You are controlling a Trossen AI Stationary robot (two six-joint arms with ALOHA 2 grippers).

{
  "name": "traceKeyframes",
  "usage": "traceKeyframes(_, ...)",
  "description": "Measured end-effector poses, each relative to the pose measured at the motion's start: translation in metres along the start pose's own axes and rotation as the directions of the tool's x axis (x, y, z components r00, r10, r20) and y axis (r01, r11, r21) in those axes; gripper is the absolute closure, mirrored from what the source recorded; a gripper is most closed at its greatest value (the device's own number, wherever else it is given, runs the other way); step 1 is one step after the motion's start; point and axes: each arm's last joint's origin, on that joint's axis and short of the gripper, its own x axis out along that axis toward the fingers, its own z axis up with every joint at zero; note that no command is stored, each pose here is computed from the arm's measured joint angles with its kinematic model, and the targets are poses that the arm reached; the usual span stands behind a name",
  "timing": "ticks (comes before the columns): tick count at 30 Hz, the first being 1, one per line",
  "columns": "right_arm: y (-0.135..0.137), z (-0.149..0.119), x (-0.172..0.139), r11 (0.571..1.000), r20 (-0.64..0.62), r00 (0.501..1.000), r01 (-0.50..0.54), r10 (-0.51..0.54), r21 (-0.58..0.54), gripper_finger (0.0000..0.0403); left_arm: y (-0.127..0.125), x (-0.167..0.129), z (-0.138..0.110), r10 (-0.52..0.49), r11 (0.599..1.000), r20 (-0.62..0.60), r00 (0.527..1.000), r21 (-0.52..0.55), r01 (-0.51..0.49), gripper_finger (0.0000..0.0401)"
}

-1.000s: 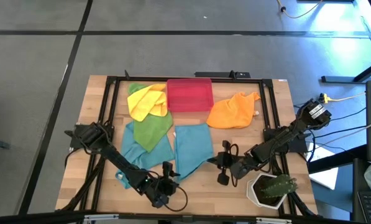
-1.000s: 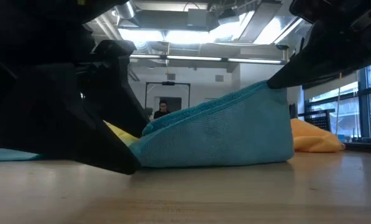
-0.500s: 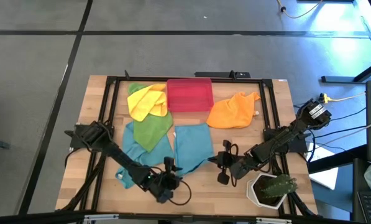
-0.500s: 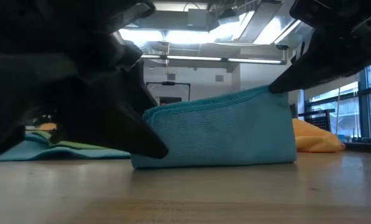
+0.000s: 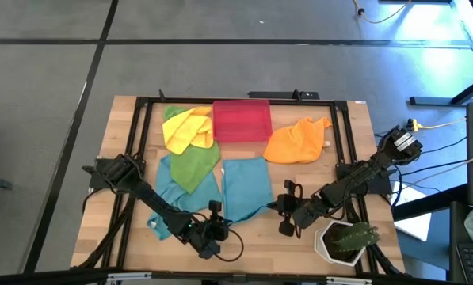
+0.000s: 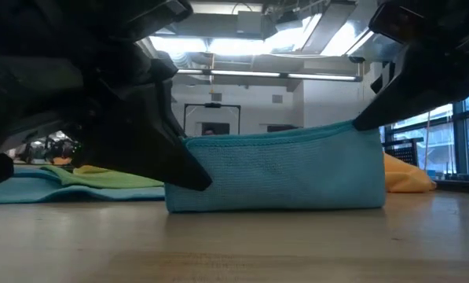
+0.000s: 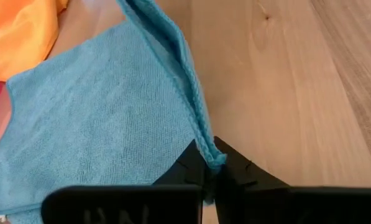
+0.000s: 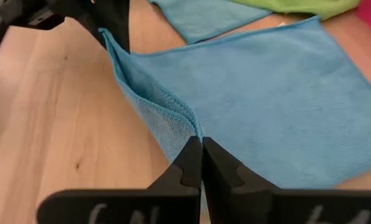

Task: Roll microfiber towels into tight, uniform cylinder then place into a basket
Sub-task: Fold the right blue microfiber towel

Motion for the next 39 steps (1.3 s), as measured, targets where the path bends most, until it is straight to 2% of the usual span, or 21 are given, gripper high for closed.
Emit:
traceKeyframes(4, 0.0009, -0.0006, -0.0001, 0.999, -0.017, 0.999, -0.029, 0.028, -0.023, 0.0399, 0.0, 0.0, 0.0, 0.0, 1.0, 0.0, 1.0, -0.001, 0.0, 0.0399)
traceKeyframes(21, 0.0001, -0.0019, -0.0001, 0.999, -0.03, 0.999, -0.022, 0.021, -0.039, 0.0399, 0.0001, 0.0002, 0.0, -0.003, 1.0, -0.001, 1.0, -0.003, 0.003, 0.0401)
traceKeyframes(29, 0.0001, -0.0017, -0.0001, 0.999, -0.028, 0.999, -0.023, 0.021, -0.04, 0.0399, 0.0056, 0.0044, 0.0012, 0.03, 1.0, -0.002, 1.0, -0.01, -0.03, 0.0401)
traceKeyframes(39, 0.0004, -0.0018, -0.0001, 0.993, -0.031, 0.999, -0.031, 0.028, -0.116, 0.0399, 0.0088, 0.0072, 0.0018, 0.039, 0.999, -0.006, 0.999, -0.016, -0.039, 0.0401)
